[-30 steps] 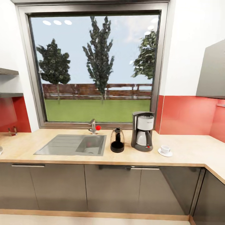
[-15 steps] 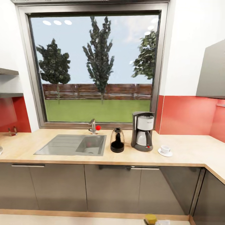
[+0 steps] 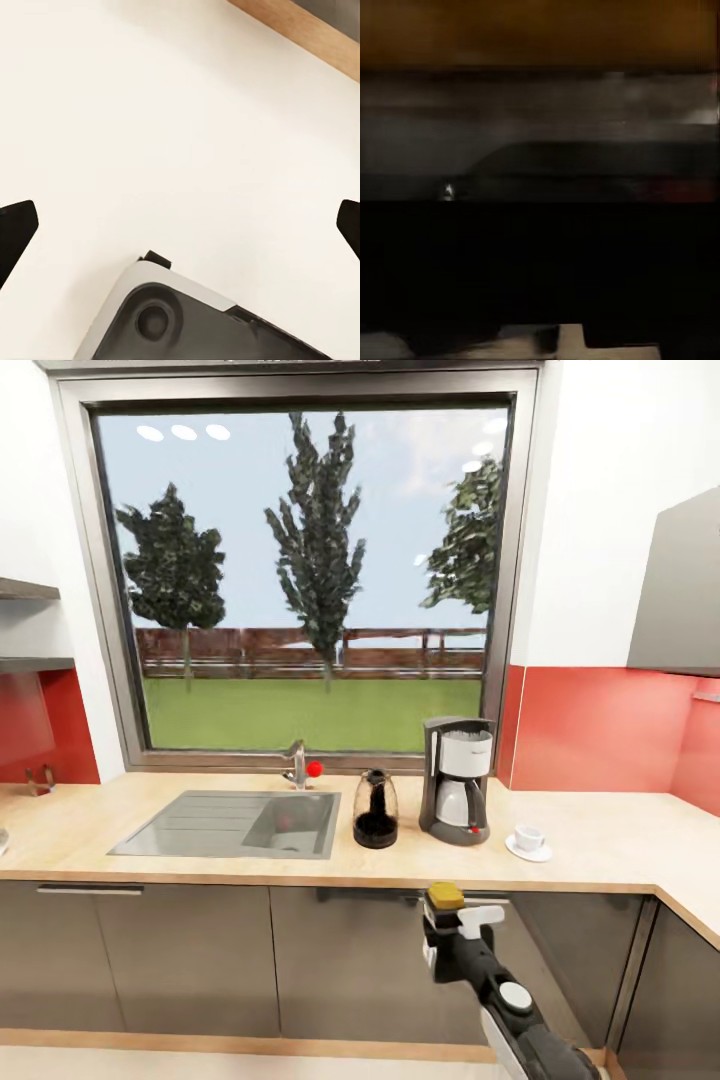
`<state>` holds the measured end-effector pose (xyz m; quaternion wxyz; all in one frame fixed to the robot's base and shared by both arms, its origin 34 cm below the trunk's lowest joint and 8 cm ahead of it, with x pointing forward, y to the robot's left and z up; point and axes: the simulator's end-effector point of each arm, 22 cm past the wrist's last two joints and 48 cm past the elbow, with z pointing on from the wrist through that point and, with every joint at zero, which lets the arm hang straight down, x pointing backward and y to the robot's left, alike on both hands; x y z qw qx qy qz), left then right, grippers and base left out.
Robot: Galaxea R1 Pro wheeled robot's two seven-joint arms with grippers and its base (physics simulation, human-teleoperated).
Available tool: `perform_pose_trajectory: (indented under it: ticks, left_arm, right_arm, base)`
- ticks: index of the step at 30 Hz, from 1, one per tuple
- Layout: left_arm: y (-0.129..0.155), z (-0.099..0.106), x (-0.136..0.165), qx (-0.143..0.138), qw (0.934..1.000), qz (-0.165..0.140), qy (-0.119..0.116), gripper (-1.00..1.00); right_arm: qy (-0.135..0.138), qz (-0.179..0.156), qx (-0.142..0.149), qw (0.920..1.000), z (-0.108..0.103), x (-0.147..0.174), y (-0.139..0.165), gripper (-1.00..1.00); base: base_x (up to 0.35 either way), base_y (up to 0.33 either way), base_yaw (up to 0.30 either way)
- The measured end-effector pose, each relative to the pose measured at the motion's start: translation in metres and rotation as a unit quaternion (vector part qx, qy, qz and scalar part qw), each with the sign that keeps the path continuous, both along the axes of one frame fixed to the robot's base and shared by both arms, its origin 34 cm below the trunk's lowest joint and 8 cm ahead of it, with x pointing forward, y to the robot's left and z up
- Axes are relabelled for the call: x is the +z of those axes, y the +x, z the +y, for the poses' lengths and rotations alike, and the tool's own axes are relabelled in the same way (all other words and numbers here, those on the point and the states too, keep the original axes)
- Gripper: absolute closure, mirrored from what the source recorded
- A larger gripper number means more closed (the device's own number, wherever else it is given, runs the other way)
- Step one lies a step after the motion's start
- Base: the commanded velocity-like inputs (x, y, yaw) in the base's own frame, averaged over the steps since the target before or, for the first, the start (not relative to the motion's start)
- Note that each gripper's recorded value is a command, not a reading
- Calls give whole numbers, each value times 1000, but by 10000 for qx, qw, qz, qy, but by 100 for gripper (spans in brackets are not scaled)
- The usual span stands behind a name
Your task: Set up a coffee station on the kitchen countertop: keep the coffee maker on the countertop, move the bottle of coffee from the kitchen shelf to the counter next to the coffee maker, place a paper coffee filter on top of the coffee maker, put the saucer next to the coffee maker with the coffee cup on the saucer, and place the electric kettle next to the coffee maker.
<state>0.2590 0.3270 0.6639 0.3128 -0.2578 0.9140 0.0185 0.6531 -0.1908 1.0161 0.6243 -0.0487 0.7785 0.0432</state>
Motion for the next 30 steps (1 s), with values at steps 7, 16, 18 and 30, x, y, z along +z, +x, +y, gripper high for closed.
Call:
perform_pose_trajectory:
  ticks: [7,16,18,30]
  left_arm:
    - [0,-1,0,27,10000,14,-11,-100]
    - [-2,2,-1,41,10000,51,19,-100]
    - [-2,3,-1,47,10000,56,31,-100]
    - [-3,1,-1,37,10000,66,22,-100]
  right_arm:
    - [122,-131,-185,9997,-14,121,3,100]
    - [-424,43,-818,9957,-56,115,36,100]
    - [-417,157,-847,9954,-62,104,60,100]
    - [-141,-204,-383,9990,-39,111,78,100]
  base:
    - [0,0,0]
    - [0,0,0]
    - [2,0,0]
    - [128,0,0]
